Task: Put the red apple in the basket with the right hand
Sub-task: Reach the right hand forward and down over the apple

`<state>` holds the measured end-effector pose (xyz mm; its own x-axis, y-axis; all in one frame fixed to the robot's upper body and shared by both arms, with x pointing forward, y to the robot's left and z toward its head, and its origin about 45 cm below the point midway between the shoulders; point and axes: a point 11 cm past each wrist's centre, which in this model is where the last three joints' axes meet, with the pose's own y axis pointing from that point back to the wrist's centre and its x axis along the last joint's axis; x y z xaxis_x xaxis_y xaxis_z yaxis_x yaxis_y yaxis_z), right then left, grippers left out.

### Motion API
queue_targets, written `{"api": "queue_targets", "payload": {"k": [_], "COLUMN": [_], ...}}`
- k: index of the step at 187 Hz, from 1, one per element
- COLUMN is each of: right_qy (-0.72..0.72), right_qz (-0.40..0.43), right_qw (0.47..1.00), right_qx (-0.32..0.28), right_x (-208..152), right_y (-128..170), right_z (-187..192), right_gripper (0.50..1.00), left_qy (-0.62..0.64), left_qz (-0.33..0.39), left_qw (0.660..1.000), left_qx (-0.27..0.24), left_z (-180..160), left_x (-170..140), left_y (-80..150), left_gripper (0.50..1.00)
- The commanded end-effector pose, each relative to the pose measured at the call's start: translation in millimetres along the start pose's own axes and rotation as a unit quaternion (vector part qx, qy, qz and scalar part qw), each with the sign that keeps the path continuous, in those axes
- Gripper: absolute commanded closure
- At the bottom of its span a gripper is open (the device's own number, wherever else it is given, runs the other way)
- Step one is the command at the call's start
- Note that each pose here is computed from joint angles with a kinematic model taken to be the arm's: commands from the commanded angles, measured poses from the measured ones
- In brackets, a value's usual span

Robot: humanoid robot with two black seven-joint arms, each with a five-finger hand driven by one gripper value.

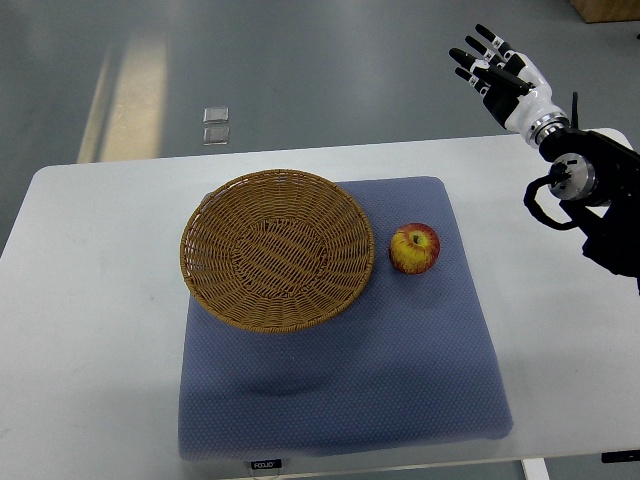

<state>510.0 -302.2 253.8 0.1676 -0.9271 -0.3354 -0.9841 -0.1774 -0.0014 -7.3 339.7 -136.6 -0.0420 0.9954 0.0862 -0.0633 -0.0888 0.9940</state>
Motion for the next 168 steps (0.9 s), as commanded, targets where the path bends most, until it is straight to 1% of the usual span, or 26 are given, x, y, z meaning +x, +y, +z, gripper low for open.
{"api": "queue_targets", "payload": {"k": [1, 30, 43, 71, 82, 91, 92, 102, 117, 129, 139, 140, 148, 152, 162, 163, 168], "right_qy": [0.083, 0.204, 0.259, 0.345, 0.379, 0.379, 0.409, 0.436, 0.469, 0.5, 0.5, 0.519, 0.537, 0.545, 0.545, 0.568, 0.577], "right_qz": [-0.053, -0.137, -0.185, -0.282, -0.326, -0.326, -0.358, -0.39, -0.426, -0.449, -0.449, -0.465, -0.47, -0.471, -0.471, -0.471, -0.469], "right_qw": [0.995, 0.969, 0.947, 0.894, 0.863, 0.863, 0.835, 0.806, 0.767, 0.73, 0.73, 0.704, 0.686, 0.678, 0.678, 0.658, 0.65], "right_qx": [-0.011, -0.031, -0.032, -0.055, -0.071, -0.071, -0.081, -0.09, -0.106, -0.123, -0.123, -0.135, -0.141, -0.143, -0.144, -0.152, -0.157], "right_x": [-5, -19, -36, -71, -88, -88, -100, -114, -126, -130, -130, -134, -134, -134, -134, -128, -125], "right_y": [4, 14, 15, 24, 30, 30, 35, 40, 47, 52, 52, 56, 57, 58, 58, 59, 59], "right_z": [-12, -26, -38, -38, -30, -30, -24, -16, -4, 9, 9, 20, 27, 30, 30, 37, 39], "right_gripper": [0.576, 0.576, 0.576, 0.576, 0.576, 0.576, 0.576, 0.576, 0.576, 0.576, 0.576, 0.576, 0.576, 0.576, 0.576, 0.576, 0.576], "left_qy": [0.0, 0.0, 0.0, 0.0, 0.0, 0.0, 0.0, 0.0, 0.0, 0.0, 0.0, 0.0, 0.0, 0.0, 0.0, 0.0, 0.0], "left_qz": [0.0, 0.0, 0.0, 0.0, 0.0, 0.0, 0.0, 0.0, 0.0, 0.0, 0.0, 0.0, 0.0, 0.0, 0.0, 0.0, 0.0], "left_qw": [1.0, 1.0, 1.0, 1.0, 1.0, 1.0, 1.0, 1.0, 1.0, 1.0, 1.0, 1.0, 1.0, 1.0, 1.0, 1.0, 1.0], "left_qx": [0.0, -0.001, -0.001, 0.0, -0.001, -0.001, -0.001, -0.001, -0.001, 0.0, 0.0, -0.001, 0.0, -0.001, -0.001, 0.0, -0.001], "left_z": [0, 1, 1, 0, 1, 1, 1, 1, 1, 0, 0, 1, 0, 1, 1, 0, 1], "left_x": [0, 0, 0, 0, 0, 0, 0, 0, 0, 0, 0, 0, 0, 0, 0, 0, 0], "left_y": [0, 0, 0, 0, 0, 0, 0, 0, 0, 0, 0, 0, 0, 0, 0, 0, 0], "left_gripper": [0.5, 0.5, 0.5, 0.5, 0.5, 0.5, 0.5, 0.5, 0.5, 0.5, 0.5, 0.5, 0.5, 0.5, 0.5, 0.5, 0.5]}}
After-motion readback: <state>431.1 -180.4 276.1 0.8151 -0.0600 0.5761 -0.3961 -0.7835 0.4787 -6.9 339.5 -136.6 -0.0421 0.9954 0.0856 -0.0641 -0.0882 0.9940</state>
